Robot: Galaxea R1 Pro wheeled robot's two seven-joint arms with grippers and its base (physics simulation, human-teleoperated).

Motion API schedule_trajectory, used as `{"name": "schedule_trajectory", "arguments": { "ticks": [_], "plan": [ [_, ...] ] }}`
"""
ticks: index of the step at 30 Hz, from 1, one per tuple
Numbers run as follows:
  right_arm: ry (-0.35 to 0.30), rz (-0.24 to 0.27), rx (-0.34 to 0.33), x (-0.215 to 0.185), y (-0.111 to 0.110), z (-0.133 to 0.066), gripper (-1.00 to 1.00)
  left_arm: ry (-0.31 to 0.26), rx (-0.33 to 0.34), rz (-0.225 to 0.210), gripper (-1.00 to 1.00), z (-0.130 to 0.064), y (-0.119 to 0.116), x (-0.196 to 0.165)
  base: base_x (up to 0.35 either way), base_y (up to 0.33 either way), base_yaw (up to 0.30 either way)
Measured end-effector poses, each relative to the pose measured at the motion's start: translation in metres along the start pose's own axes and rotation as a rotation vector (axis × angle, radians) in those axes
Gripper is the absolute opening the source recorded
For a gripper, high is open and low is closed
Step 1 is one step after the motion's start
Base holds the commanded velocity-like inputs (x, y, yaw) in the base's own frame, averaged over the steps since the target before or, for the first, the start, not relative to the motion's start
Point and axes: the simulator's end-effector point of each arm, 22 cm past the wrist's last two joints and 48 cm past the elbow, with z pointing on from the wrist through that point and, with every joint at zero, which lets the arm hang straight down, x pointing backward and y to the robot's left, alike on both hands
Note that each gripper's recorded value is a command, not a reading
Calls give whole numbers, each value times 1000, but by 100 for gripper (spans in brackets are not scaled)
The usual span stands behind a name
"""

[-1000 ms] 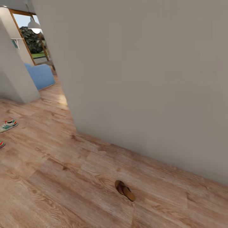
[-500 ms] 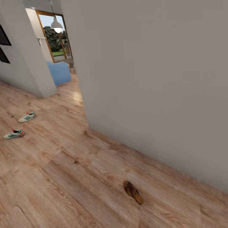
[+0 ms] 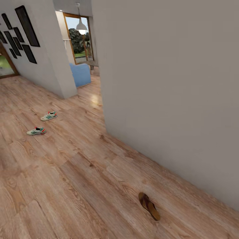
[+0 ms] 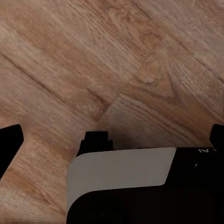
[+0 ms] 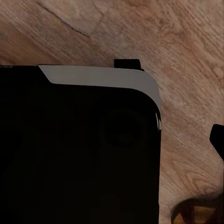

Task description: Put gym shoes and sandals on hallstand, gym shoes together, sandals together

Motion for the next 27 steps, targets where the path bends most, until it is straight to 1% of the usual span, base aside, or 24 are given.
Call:
{"name": "schedule_trajectory", "arguments": {
  "ticks": [27],
  "plan": [
    [0,0,0,0,0,0,100,0,1,1,100,0,0,0,0,0,292]
  ]
}}
